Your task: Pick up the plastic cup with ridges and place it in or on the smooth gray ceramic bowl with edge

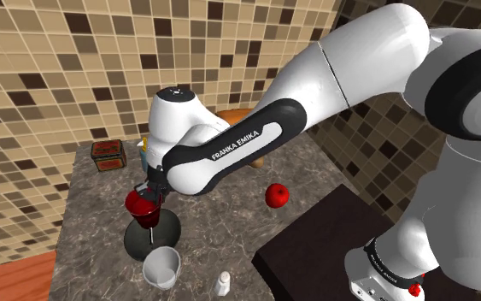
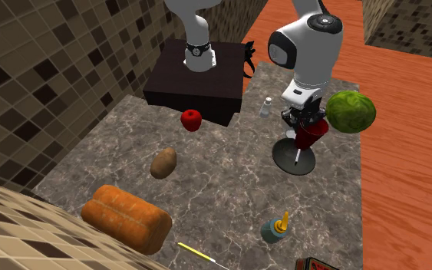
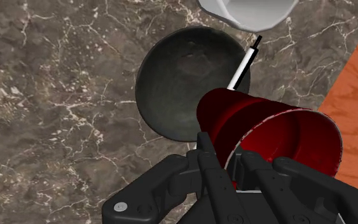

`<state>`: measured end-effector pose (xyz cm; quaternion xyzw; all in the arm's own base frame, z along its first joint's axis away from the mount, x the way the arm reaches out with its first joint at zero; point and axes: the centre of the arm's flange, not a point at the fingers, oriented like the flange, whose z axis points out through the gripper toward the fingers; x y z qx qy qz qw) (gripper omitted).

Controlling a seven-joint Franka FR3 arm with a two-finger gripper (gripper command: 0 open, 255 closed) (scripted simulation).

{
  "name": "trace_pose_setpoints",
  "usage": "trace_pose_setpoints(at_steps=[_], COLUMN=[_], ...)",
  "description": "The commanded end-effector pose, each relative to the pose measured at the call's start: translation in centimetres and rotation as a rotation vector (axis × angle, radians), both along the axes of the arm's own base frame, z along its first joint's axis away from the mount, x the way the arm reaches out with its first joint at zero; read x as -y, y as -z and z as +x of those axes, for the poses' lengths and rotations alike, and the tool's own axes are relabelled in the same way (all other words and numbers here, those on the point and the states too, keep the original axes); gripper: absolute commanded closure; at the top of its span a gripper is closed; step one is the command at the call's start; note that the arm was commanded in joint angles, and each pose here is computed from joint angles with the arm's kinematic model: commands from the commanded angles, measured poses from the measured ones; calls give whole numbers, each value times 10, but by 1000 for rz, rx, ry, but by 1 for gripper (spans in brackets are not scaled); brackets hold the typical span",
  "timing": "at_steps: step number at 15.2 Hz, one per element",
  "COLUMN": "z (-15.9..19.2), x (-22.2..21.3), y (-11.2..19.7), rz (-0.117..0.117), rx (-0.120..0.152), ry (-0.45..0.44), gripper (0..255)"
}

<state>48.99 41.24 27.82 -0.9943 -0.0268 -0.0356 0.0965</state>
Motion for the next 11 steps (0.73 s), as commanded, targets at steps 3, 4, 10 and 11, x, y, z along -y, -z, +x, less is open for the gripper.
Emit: trace_pose_setpoints(at_steps=[3,4,10,11], z=[0,0,0,0], x=[-1,-1,-1,-1], y=[21,26,58,63], rz=[0,0,0,0], rx=[1,1,1,1], ry=[0,0,0,0], gripper=[255,255,255,255])
